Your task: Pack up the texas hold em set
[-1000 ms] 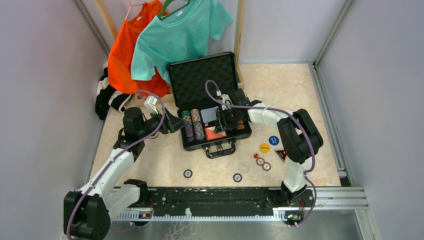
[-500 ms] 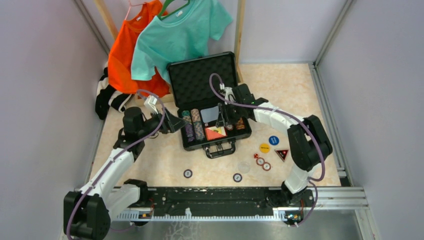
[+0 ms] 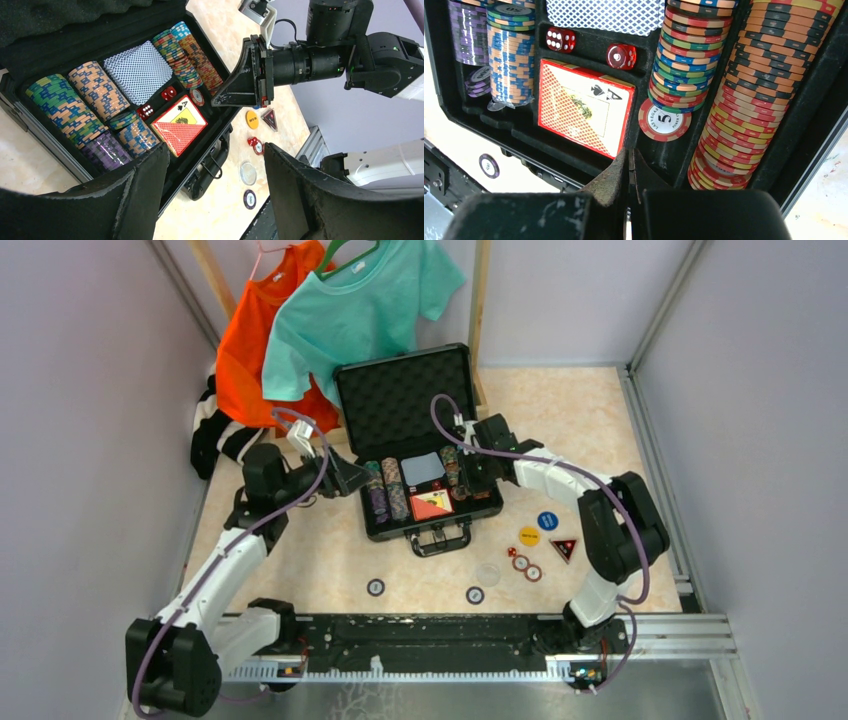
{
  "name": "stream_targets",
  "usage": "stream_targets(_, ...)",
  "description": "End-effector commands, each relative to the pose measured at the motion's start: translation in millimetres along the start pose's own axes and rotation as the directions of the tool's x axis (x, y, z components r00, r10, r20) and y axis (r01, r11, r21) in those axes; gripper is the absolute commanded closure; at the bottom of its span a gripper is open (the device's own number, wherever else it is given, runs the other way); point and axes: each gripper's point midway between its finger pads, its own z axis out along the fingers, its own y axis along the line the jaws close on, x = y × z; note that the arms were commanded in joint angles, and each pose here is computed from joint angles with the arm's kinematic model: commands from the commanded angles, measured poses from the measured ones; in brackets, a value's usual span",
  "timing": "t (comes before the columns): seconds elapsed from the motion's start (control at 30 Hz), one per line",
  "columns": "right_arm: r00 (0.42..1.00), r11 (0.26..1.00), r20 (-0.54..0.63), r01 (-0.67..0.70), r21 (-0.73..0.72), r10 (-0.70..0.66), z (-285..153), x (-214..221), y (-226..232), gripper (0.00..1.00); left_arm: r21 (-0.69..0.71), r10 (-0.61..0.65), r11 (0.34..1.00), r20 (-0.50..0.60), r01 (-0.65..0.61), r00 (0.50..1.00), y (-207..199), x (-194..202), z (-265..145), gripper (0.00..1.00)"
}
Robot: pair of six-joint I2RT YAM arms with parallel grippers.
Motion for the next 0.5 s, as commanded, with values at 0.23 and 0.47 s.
stream_targets(0.23, 1.0, 0.999, -0.02, 0.019, 0.044, -0.018, 3.0, 10.4, -11.1, 1.0, -0.01, 0.033, 0.999, 0.028, -0.033, 0.999, -2.2, -9.6, -3.7, 0.24)
stream_targets(0.47, 0.999, 0.999, -0.05, 0.008, 0.042, -0.006, 12.8, 20.5, -14.3, 1.0, -0.01, 0.037, 0.999, 0.03, -0.037, 0.999, -2.2, -7.6, -5.3, 0.24)
